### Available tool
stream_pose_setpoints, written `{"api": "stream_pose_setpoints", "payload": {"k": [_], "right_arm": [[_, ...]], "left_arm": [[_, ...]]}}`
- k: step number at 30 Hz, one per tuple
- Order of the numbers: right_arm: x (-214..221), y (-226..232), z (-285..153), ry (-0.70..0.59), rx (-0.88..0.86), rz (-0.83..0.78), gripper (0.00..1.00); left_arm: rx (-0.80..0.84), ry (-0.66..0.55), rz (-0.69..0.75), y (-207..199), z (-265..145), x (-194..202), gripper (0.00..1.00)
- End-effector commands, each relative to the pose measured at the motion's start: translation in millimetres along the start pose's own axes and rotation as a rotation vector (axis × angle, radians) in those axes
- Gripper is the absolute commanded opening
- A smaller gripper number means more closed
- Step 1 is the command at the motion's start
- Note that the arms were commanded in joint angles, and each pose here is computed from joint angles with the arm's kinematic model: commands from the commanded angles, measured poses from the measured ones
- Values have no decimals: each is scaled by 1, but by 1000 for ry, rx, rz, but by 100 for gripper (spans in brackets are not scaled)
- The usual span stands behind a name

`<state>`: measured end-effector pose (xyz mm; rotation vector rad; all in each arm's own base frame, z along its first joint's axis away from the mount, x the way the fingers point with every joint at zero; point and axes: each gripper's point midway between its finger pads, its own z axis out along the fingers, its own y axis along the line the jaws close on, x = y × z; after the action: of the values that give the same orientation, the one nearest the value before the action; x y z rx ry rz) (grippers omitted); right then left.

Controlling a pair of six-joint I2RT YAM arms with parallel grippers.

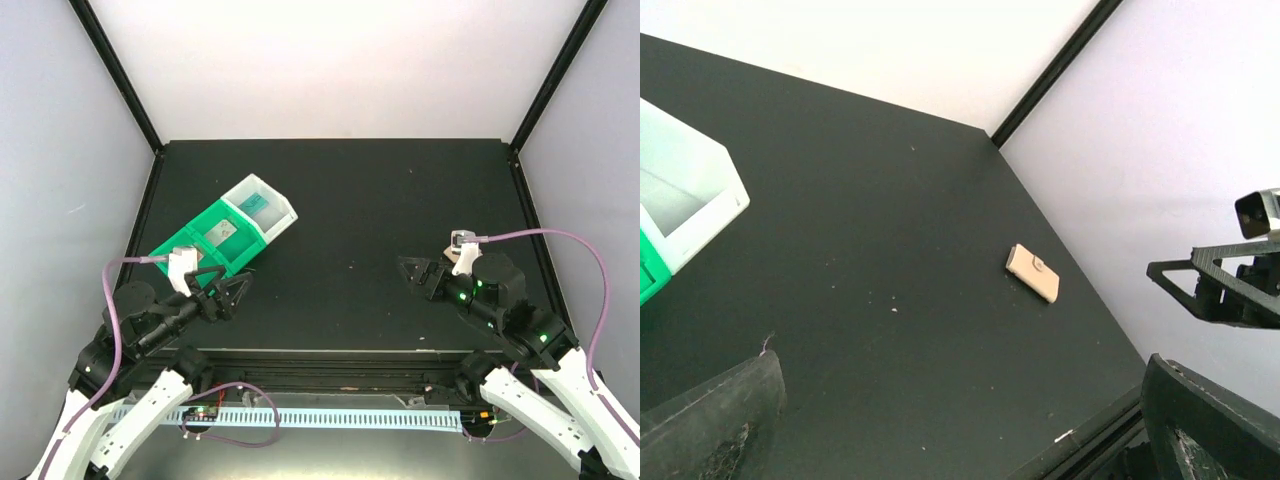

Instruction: Take the credit cards out of the card holder

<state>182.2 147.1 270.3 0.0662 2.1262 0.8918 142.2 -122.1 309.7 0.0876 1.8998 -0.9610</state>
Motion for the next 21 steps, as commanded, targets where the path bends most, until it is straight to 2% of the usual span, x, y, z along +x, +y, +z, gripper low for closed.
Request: {"api": "stream_pose_setpoints", "payload": {"k": [1, 7, 15, 21], "right_arm": [[-7, 1, -1, -25, 4, 15, 100], [-9, -10, 7, -30, 76, -12, 100], [-9, -36, 25, -22, 223, -74, 100], [-10, -83, 32, -22, 491, -152, 95]], "left_arm": [[33, -19, 31, -12, -6, -10, 99], [8, 2, 23, -4, -2, -2, 99], [-11, 107, 0, 7, 15, 20, 99], [-19, 185, -23, 12, 29, 34, 99]]}}
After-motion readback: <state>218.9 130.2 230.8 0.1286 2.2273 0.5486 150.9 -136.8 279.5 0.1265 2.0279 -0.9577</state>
